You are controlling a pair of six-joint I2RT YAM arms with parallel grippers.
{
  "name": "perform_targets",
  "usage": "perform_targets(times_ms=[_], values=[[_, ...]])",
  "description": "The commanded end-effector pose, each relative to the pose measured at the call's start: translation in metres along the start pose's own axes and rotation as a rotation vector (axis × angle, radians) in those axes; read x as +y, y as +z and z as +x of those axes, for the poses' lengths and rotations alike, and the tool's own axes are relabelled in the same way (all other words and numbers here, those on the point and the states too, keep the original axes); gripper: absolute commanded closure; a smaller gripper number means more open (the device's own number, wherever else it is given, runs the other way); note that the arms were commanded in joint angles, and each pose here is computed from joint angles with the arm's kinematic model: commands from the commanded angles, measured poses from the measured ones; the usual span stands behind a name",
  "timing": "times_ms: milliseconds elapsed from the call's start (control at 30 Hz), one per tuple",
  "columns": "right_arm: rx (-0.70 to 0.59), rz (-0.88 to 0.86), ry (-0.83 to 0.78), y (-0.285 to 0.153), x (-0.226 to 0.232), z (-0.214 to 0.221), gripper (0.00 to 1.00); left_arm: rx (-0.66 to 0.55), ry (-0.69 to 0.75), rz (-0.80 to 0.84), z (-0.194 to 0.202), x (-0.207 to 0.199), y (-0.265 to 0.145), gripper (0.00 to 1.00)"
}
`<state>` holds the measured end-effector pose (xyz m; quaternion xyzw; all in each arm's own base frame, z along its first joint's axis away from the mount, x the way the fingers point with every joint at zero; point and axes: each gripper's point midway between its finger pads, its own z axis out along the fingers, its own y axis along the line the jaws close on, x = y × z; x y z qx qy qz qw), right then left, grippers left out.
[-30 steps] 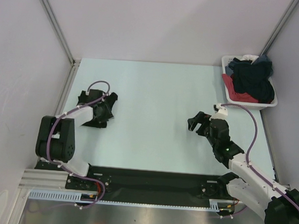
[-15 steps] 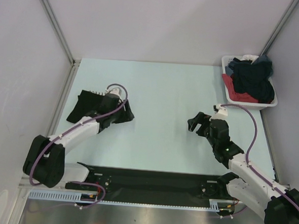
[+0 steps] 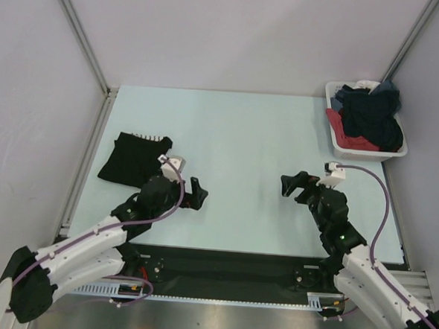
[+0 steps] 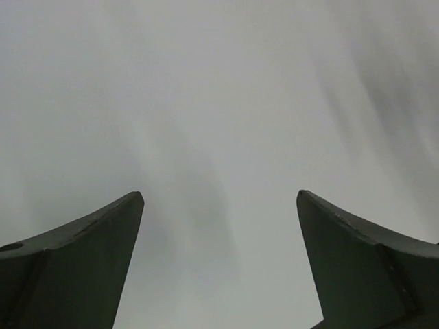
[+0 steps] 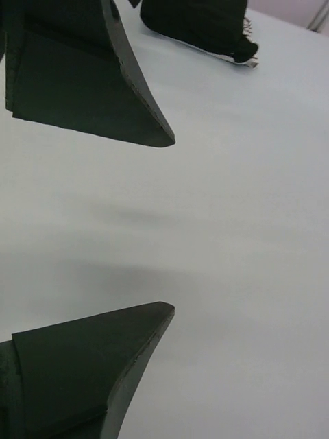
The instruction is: Fold and stack the tank tops
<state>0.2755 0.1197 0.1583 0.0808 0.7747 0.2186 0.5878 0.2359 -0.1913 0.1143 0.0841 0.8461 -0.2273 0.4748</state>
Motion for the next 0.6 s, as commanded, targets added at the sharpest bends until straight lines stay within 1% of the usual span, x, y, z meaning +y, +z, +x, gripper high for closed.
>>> perform_targets(times_ms=[0, 33, 67, 100, 133, 167, 233, 433, 467, 500, 533, 567], values=[[-0.118, 0.03, 0.031, -0.008, -0.009, -0.017, 0.0, -0.166, 0.017, 0.057, -0.031, -0.008, -0.015, 0.0], [-0.109, 0.044, 0.053, -0.01, -0.011, -0.015, 0.0, -0.215, 0.016, 0.07, -0.038, -0.008, -0.022, 0.0], [-0.096, 0.04, 0.045, -0.011, -0.011, -0.014, 0.0, -0.22, 0.022, 0.065, -0.03, -0.003, -0.022, 0.0], [-0.057, 0.024, 0.001, -0.012, -0.01, -0.007, 0.0, -0.256, 0.021, 0.064, -0.034, -0.002, -0.024, 0.0], [-0.035, 0.026, -0.004, -0.011, -0.011, -0.001, 0.0, -0.286, 0.022, 0.067, -0.036, 0.0, -0.027, 0.0], [-0.022, 0.029, -0.004, -0.011, -0.013, 0.004, 0.0, -0.281, 0.032, 0.062, -0.027, 0.004, -0.026, 0.0], [0.007, 0.045, 0.006, -0.008, -0.018, 0.016, 0.0, -0.304, 0.079, 0.072, -0.031, 0.003, -0.029, 0.0], [0.025, 0.079, 0.006, -0.001, -0.022, 0.019, 0.0, -0.3, 0.107, 0.101, -0.029, -0.001, -0.028, 0.0], [0.031, 0.075, -0.002, 0.0, -0.022, 0.02, 0.04, -0.302, 0.106, 0.095, -0.031, -0.001, -0.028, 0.0], [0.031, 0.059, -0.004, 0.0, -0.019, 0.019, 0.05, -0.296, 0.107, 0.091, -0.03, 0.0, -0.027, 0.0], [0.031, 0.052, -0.006, 0.001, -0.018, 0.02, 0.05, -0.29, 0.109, 0.094, -0.029, -0.001, -0.026, 0.0], [0.026, 0.045, -0.007, 0.0, -0.017, 0.019, 0.02, -0.289, 0.112, 0.103, -0.03, -0.003, -0.027, 0.0]])
